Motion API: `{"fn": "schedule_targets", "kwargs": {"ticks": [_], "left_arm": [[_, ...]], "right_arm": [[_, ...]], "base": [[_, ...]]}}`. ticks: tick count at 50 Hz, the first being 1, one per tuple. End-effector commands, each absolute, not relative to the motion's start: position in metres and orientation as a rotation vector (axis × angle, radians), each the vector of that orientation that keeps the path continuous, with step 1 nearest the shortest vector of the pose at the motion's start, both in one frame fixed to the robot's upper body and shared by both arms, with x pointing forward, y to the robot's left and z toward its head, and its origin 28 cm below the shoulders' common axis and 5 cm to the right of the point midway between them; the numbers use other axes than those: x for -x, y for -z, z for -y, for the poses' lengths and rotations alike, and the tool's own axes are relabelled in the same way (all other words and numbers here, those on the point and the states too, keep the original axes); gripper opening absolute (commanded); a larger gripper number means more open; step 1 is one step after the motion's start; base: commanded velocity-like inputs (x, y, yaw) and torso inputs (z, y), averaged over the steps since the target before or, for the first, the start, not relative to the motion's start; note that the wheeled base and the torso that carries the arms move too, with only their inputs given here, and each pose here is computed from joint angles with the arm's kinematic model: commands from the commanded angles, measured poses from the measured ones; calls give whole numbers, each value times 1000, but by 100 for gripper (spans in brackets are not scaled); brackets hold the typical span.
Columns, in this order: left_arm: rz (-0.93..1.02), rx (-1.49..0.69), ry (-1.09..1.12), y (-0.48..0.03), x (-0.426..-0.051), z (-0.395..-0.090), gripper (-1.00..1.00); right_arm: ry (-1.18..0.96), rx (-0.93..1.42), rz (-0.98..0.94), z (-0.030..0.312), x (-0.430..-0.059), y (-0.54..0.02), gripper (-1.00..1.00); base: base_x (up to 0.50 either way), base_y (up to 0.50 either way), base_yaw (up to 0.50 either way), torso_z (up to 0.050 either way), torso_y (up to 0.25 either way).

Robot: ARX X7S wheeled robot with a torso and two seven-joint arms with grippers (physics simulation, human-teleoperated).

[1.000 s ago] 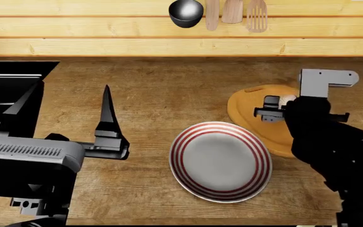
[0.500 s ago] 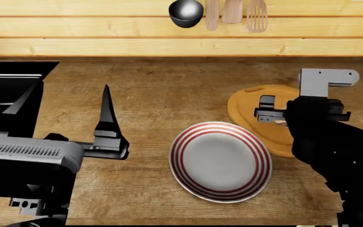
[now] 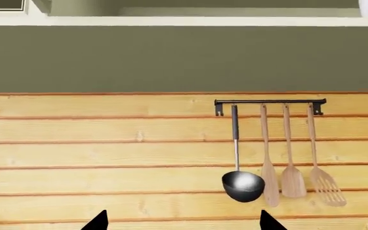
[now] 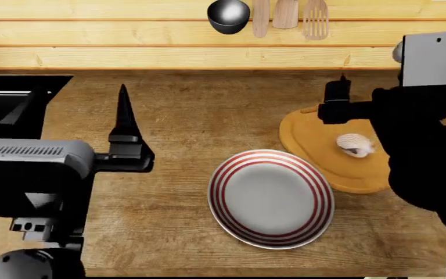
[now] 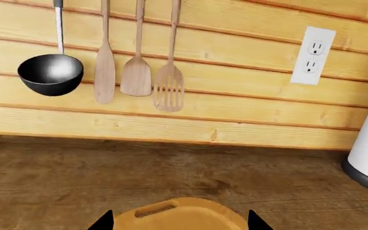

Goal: Pick the scallop from the plate and place it on the cutting board. Then pick the condiment bottle from the cabinet and place it next to the cutting board.

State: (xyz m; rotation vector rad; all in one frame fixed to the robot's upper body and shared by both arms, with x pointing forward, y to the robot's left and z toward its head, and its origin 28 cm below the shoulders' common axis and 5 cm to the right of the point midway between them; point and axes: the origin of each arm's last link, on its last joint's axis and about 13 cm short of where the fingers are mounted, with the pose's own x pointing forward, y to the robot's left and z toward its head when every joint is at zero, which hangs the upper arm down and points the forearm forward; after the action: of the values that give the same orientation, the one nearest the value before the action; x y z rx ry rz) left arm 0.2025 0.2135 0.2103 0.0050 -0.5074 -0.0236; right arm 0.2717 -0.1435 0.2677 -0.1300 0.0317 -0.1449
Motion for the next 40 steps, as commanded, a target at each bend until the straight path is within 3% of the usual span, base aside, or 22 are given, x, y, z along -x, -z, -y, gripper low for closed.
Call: {"fn": "schedule_targets", "kwargs": {"ticks": [1, 8, 11, 16, 25, 34, 40], "left_arm": [[446, 181, -24, -270, -252, -201, 100], [193, 237, -117, -304, -348, -190, 100], [65, 194, -108, -292, -391, -188, 100], [42, -10, -25, -257, -437, -184, 100], [-110, -59, -85, -195, -433, -192, 100], [-109, -14, -51, -191, -432, -195, 100], [-83, 28, -21, -193, -433, -196, 100]], "right_arm": [[60, 191, 123, 137, -226, -304, 100], [49, 192, 190, 138, -208, -321, 100], [42, 202, 228, 135, -200, -330, 100], [30, 229, 309, 127, -179, -350, 100], [7, 272, 425, 114, -155, -375, 100], [27, 294, 524, 110, -140, -395, 100], [29, 307, 545, 111, -142, -398, 100]], "base": [[0, 0, 0, 0, 0], [0, 0, 0, 0, 0], [0, 0, 0, 0, 0], [0, 0, 0, 0, 0], [0, 0, 0, 0, 0], [0, -1, 0, 0, 0], [206, -483, 0, 0, 0]]}}
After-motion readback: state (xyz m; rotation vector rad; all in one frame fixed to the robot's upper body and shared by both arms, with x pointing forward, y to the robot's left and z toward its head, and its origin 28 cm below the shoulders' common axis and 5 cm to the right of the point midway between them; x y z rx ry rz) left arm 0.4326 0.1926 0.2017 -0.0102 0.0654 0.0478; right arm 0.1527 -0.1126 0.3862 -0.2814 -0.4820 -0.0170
